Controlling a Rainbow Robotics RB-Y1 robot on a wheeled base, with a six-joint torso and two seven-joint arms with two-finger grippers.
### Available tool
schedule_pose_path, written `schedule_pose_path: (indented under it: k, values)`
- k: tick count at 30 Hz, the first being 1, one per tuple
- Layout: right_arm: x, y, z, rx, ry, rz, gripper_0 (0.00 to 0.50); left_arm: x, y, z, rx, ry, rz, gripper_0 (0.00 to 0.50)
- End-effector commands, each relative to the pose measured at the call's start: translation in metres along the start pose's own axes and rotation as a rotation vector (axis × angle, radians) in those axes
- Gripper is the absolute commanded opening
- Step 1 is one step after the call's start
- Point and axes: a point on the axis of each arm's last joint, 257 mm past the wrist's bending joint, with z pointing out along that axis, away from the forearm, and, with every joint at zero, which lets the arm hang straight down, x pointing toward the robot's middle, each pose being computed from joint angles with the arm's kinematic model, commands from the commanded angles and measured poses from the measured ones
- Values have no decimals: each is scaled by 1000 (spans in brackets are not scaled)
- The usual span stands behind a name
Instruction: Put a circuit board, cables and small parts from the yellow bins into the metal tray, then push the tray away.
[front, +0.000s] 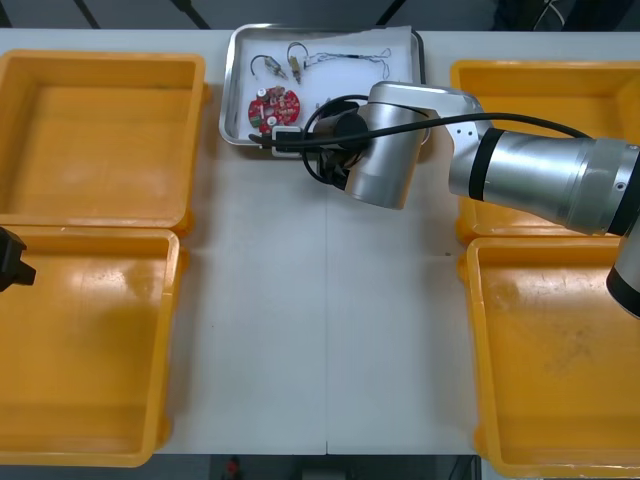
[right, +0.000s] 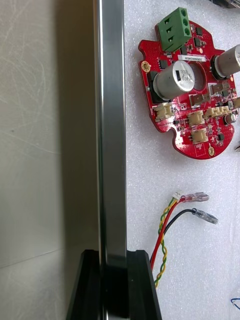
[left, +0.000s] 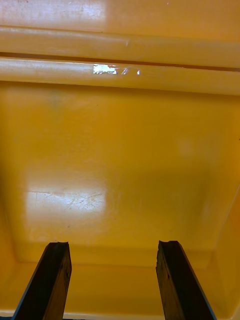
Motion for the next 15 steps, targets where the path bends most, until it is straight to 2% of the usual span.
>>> schedule_pose_path:
  k: [1,2,3,7,15]
  values:
    - [-21,-24,-7,42,-23,-66,380,-10,10,-13,-38,-38,-24,500]
    - [-20,-24,-7,41,-20,-67,470,-10,10,-13,-38,-38,-24,500]
    - [-20,-25,-7,42,-18,-71,500,-10,10,-13,-38,-38,-24,500]
    - [-8,-28,-10,50,36,-109,500,-10,10,-13,-38,-38,-24,500]
    - [-22,-30,-29,39,27,-64,500,-10,10,-13,-38,-38,-24,500]
